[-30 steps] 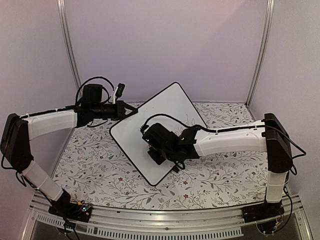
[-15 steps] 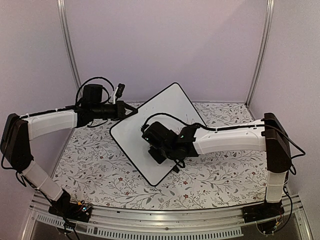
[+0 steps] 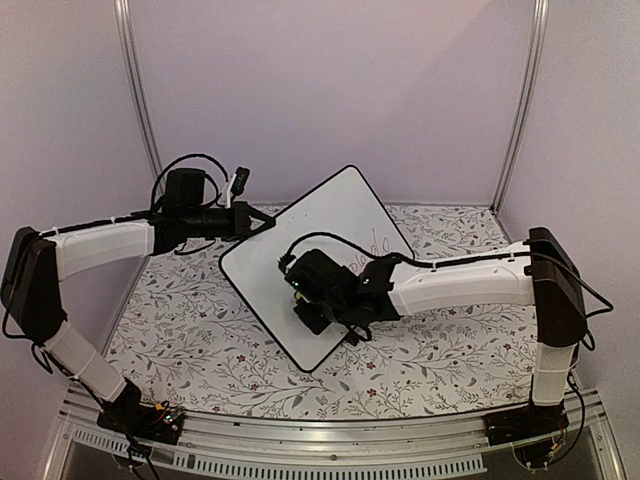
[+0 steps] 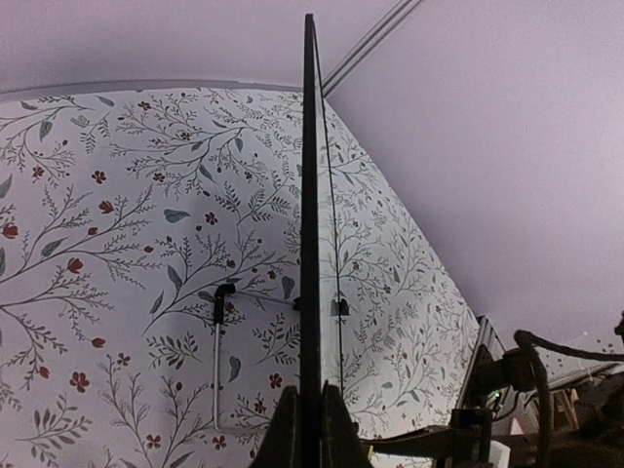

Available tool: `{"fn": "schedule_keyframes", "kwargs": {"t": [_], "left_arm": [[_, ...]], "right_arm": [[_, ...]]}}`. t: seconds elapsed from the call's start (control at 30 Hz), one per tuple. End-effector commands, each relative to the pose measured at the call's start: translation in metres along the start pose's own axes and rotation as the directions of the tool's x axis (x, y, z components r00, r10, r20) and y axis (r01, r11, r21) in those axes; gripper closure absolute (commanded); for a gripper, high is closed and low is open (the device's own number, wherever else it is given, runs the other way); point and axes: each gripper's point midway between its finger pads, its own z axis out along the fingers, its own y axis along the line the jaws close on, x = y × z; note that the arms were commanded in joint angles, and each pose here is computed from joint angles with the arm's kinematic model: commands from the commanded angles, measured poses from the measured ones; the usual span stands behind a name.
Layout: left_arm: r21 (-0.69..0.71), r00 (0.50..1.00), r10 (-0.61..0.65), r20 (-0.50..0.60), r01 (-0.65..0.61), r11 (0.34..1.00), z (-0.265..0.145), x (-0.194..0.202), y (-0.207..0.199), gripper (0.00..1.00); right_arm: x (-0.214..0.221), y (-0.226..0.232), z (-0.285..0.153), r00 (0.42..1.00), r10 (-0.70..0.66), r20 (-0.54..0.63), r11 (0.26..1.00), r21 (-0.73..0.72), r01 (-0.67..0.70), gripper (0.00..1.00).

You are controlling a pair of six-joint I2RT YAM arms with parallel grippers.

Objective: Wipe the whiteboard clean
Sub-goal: Erase the whiteboard at the center of the board.

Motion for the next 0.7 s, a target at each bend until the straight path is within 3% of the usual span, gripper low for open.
{"fn": "schedule_keyframes", "kwargs": {"t": [0.0,0.67], "left_arm": [[0.078,0.997,0.07,0.024,-0.072,0.994,-0.002,-0.008,-0.025,1.0],[0.079,0.997,0.071,0.026,-0.073,0.994,-0.002,-0.008,-0.026,1.0]], "right_arm": [[0.008,0.025,0.002,1.0,-0.017,-0.007,0.995,-0.102,0.017,1.0],[0.036,-0.055,0.026,0.989,0.106,-0.103,0.992,0.079,-0.098,1.0]]}}
